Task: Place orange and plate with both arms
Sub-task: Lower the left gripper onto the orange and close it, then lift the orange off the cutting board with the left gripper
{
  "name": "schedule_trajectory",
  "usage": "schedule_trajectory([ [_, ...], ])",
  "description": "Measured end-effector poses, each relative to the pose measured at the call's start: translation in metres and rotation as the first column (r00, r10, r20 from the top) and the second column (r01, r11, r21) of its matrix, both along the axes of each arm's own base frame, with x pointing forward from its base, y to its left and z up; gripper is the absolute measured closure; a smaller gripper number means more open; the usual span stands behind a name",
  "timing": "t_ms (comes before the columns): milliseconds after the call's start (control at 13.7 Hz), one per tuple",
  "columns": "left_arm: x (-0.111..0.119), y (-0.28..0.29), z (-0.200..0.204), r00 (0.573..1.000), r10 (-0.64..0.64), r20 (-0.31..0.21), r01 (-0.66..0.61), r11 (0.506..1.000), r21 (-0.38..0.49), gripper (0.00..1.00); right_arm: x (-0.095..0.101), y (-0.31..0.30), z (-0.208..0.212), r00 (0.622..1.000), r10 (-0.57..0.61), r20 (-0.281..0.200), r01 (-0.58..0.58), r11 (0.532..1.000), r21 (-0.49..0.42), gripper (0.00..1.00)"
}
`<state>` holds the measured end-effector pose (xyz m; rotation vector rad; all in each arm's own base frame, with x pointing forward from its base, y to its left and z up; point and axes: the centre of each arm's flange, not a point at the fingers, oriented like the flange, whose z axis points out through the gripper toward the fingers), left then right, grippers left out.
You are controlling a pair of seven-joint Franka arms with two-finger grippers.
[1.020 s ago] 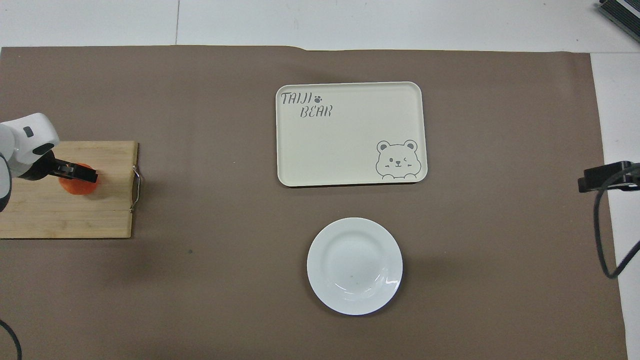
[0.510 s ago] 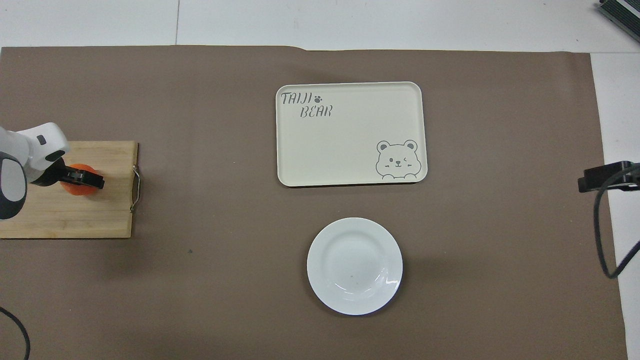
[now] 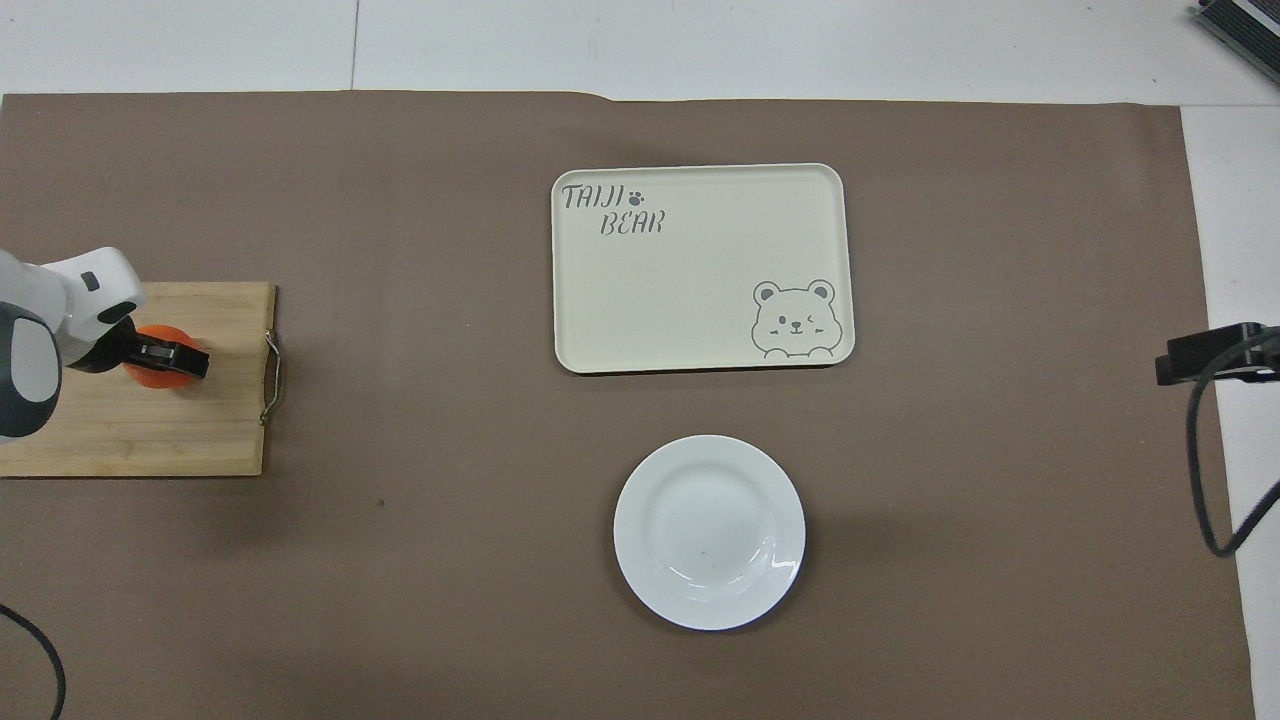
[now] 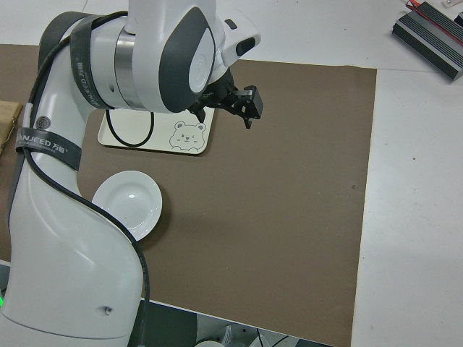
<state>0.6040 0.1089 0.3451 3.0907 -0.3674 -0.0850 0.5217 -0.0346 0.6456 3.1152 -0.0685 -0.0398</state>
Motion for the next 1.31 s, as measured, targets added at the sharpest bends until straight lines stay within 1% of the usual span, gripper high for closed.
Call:
schedule_trajectory([
  [219, 0.002, -0.005, 0.043, 0.999, 0.043, 0.012, -0.043, 0.999, 0.0, 0.23, 0.0, 0.0, 0.0, 1.0, 0.0, -0.002, 0.0, 1.0, 0.0, 0.0],
  [437, -0.004, -0.016, 0.093, 0.996, 0.083, 0.024, -0.083, 0.997, -0.001, 0.23, -0.001, 0.0, -0.001, 1.0, 0.0, -0.005, 0.0, 1.0, 0.0, 0.0],
  [728, -0.022, -0.027, 0.167, 0.994, 0.108, 0.007, -0.108, 0.994, -0.003, 0.23, -0.001, 0.0, -0.001, 1.0, 0.0, -0.008, 0.0, 1.0, 0.0, 0.0],
  [947, -0.032, -0.041, 0.219, 0.992, 0.124, -0.02, -0.124, 0.992, -0.003, 0.23, -0.001, -0.001, -0.002, 1.0, -0.002, -0.01, 0.002, 1.0, 0.001, 0.0],
  [1093, -0.035, -0.053, 0.236, 0.991, 0.134, -0.024, -0.134, 0.991, -0.002, 0.23, -0.001, -0.001, -0.002, 1.0, -0.002, -0.011, 0.002, 1.0, 0.001, 0.0],
  [1311, -0.034, -0.088, 0.234, 0.986, 0.162, -0.035, -0.162, 0.987, 0.005, 0.23, -0.001, -0.001, -0.003, 1.0, -0.002, -0.012, 0.002, 1.0, 0.001, 0.0],
])
